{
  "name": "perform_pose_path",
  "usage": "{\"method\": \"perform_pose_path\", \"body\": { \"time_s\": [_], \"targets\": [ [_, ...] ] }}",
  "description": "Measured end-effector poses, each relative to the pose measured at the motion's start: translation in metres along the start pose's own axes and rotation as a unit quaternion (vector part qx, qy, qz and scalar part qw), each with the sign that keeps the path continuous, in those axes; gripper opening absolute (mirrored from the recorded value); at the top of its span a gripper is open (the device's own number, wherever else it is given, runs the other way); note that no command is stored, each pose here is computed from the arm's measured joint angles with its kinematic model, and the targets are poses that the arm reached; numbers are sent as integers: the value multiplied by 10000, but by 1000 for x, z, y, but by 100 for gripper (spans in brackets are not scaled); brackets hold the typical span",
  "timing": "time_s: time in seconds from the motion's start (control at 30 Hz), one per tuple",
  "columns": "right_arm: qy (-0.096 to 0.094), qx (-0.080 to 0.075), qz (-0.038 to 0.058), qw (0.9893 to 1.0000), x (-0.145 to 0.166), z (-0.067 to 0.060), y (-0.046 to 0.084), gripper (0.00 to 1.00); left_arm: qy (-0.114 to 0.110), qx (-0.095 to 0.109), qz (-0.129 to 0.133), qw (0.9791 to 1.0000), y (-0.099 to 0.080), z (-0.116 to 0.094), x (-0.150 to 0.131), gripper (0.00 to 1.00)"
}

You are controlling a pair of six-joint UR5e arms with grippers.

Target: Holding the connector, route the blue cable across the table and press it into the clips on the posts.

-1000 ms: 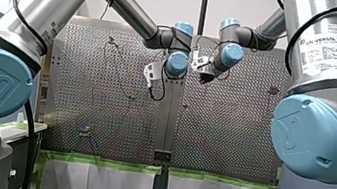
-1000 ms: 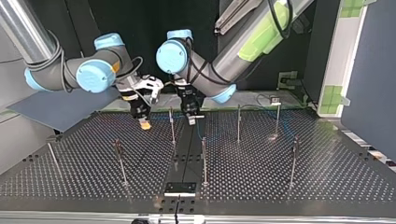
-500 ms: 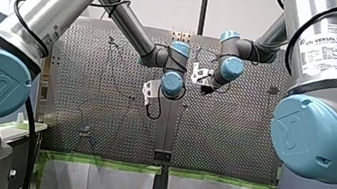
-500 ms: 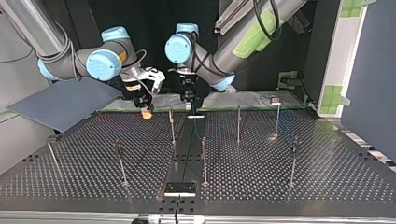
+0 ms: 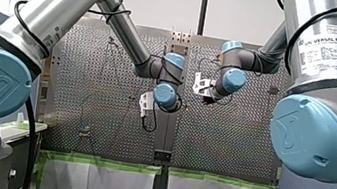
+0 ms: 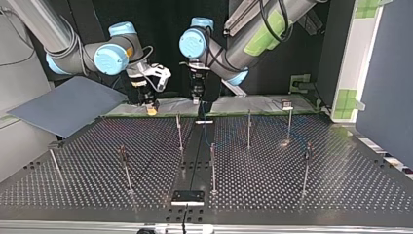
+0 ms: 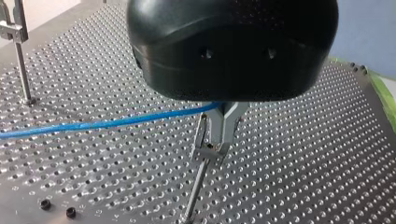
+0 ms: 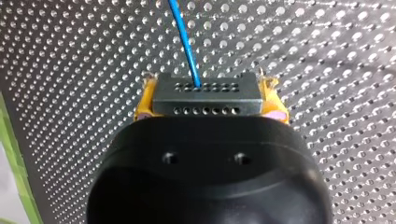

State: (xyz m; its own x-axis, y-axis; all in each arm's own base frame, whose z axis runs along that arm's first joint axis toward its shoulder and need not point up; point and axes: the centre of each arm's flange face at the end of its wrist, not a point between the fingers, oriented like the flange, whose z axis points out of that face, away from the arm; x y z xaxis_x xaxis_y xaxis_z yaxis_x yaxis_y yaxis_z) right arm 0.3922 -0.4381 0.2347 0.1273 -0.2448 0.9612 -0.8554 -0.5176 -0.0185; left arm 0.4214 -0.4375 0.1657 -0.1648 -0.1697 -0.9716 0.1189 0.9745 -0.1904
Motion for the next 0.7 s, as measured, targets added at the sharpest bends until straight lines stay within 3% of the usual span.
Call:
{"method": "perform_pose_path", "body": {
  "time_s": [0.2,0.4,0.7],
  "targets": [
    [5,-5,-13,10000,-3,2,3,0,10,183,-30,9998,-3,8,13,0],
    [10,107,-1,9999,-19,16,8,0,-86,370,-140,9992,-12,22,19,0],
    [-42,286,39,9996,-47,34,16,0,-285,338,-294,9986,-14,41,2,0]
  ]
}}
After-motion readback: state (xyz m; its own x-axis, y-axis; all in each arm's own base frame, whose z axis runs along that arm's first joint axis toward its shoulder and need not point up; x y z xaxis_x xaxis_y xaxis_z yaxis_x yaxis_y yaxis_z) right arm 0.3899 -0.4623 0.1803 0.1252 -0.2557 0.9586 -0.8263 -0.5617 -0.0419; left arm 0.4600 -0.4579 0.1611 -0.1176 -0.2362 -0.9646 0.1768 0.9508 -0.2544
